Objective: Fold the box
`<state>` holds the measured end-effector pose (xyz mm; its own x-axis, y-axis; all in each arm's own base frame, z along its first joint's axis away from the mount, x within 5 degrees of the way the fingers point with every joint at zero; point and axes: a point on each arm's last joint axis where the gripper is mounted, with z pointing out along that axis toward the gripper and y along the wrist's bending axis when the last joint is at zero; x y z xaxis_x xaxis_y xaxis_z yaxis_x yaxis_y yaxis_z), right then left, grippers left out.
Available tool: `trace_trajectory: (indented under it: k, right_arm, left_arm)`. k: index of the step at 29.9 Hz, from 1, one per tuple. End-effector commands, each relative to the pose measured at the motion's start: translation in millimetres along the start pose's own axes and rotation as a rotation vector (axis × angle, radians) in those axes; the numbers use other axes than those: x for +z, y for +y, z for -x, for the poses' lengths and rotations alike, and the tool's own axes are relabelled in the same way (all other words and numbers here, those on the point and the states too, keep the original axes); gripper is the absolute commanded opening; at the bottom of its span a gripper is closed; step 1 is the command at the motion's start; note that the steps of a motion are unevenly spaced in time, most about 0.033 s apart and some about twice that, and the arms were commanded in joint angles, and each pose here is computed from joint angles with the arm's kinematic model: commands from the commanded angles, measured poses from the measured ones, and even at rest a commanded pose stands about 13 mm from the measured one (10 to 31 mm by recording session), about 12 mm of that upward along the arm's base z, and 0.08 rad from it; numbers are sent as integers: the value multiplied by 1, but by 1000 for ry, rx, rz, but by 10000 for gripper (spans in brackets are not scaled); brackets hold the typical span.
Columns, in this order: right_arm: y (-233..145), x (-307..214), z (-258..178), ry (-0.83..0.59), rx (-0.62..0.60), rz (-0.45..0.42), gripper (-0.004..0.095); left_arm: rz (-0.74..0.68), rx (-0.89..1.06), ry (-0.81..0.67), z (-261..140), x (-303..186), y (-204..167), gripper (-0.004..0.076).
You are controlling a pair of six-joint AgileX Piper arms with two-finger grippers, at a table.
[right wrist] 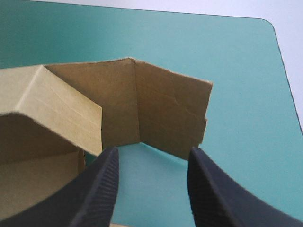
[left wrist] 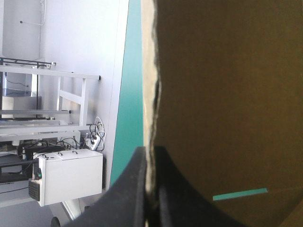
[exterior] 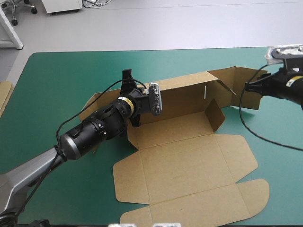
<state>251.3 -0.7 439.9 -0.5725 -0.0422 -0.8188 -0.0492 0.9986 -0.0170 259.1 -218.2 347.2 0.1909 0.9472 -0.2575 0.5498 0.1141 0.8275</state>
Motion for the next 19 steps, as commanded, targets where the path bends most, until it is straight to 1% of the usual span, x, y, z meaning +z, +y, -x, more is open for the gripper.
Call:
trace_trajectory:
  k: [1, 2, 5, 8, 13, 15, 19]
  right_arm:
    - [-2, 3, 35, -90, -8, 21, 292]
    - [-2, 8, 41, -89, -14, 28, 238]
    - [-4, 25, 60, -107, -36, 28, -3]
    - [-6, 42, 77, -122, -42, 27, -19]
    - [-11, 83, 93, -88, -39, 40, -20]
    - [-17, 98, 98, -86, -14, 65, -20]
    - [-32, 132, 95, -27, 52, 153, -18]
  left_arm:
    - [85, -54, -76, 7, -18, 17, -11]
    - [87, -52, -77, 7, -18, 18, -11]
    - [96, -43, -87, 8, -18, 18, -11]
    - [102, -33, -87, 8, -18, 19, -10]
    - [105, -3, -83, 7, -16, 16, -10]
    - [107, 10, -80, 6, -16, 15, -10]
    - [136, 60, -92, 7, -16, 18, -10]
